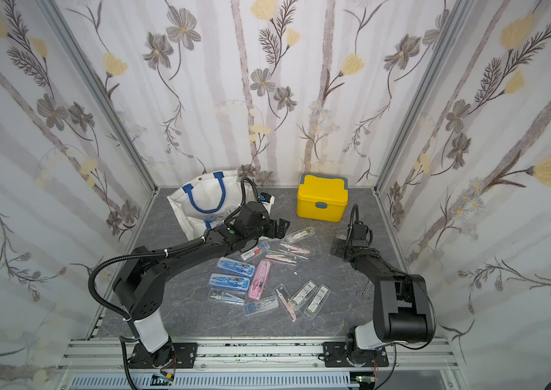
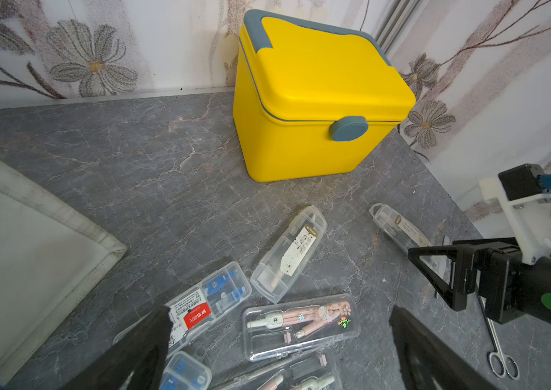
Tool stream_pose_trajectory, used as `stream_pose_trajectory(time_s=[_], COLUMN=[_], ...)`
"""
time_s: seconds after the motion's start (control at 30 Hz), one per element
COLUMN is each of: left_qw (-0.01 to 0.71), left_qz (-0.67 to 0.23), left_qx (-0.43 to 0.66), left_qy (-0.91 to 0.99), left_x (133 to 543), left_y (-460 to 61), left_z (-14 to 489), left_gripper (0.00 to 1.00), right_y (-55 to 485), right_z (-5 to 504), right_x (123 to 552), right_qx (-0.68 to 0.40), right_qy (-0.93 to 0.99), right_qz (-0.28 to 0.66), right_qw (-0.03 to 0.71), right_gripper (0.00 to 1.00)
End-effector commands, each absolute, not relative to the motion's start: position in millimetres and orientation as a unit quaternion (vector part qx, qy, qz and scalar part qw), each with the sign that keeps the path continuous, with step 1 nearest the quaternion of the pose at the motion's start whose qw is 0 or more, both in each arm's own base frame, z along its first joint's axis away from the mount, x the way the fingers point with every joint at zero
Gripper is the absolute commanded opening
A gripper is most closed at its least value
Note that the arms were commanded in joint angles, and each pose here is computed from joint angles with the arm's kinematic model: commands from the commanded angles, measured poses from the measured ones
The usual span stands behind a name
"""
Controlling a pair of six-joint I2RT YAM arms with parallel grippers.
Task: Put the compass set into the canvas bag
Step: Pick up the compass set at the center of the board.
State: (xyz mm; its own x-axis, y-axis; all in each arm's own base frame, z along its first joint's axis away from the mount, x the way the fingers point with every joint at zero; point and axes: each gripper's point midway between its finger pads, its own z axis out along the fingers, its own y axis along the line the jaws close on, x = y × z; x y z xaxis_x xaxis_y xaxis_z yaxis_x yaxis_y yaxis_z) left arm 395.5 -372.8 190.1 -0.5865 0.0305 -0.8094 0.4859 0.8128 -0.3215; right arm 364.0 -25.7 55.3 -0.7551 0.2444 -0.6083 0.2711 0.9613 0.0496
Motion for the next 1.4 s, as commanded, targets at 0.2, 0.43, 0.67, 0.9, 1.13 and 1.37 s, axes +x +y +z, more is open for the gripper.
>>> stream_pose_trajectory(time_s=[0.2, 0.43, 0.67, 0.9, 1.13, 1.37], left_qw=[0.43, 0.429, 0.429, 0.429, 0.429, 0.433], left_qz=[-0.264, -0.255, -0.25, -0.245, -0.242, -0.235], left_qx=[0.145, 0.147, 0.148, 0.149, 0.151, 0.141], left_qy=[0.851, 0.854, 0.855, 0.857, 0.857, 0.859], left_x=[396.1, 397.2, 398.0, 397.8, 399.3, 400.2], left_y=[-371.4, -370.0, -369.2, -366.8, -368.5, -363.2], left_z=[190.0, 184.6, 185.9, 183.2, 181.4, 183.2], left_gripper=[1.0, 1.0, 1.0, 1.0, 1.0, 1.0], right_y=[-38.3, -35.9, -28.3, -32.0, -25.3, -10.9], right_z=[52.3, 36.5, 29.0, 13.8, 5.1, -0.3], right_x=[380.0, 396.7, 409.5, 405.0, 401.9, 401.6], right_qx=[0.132, 0.102, 0.072, 0.071, 0.064, 0.035], right_qy=[0.942, 0.952, 0.958, 0.965, 0.97, 0.974], right_qz=[-0.049, -0.031, -0.001, -0.014, -0.003, 0.0], right_qw=[0.305, 0.286, 0.276, 0.25, 0.234, 0.223], right_gripper=[1.0, 1.0, 0.92, 0.89, 0.78, 0.63])
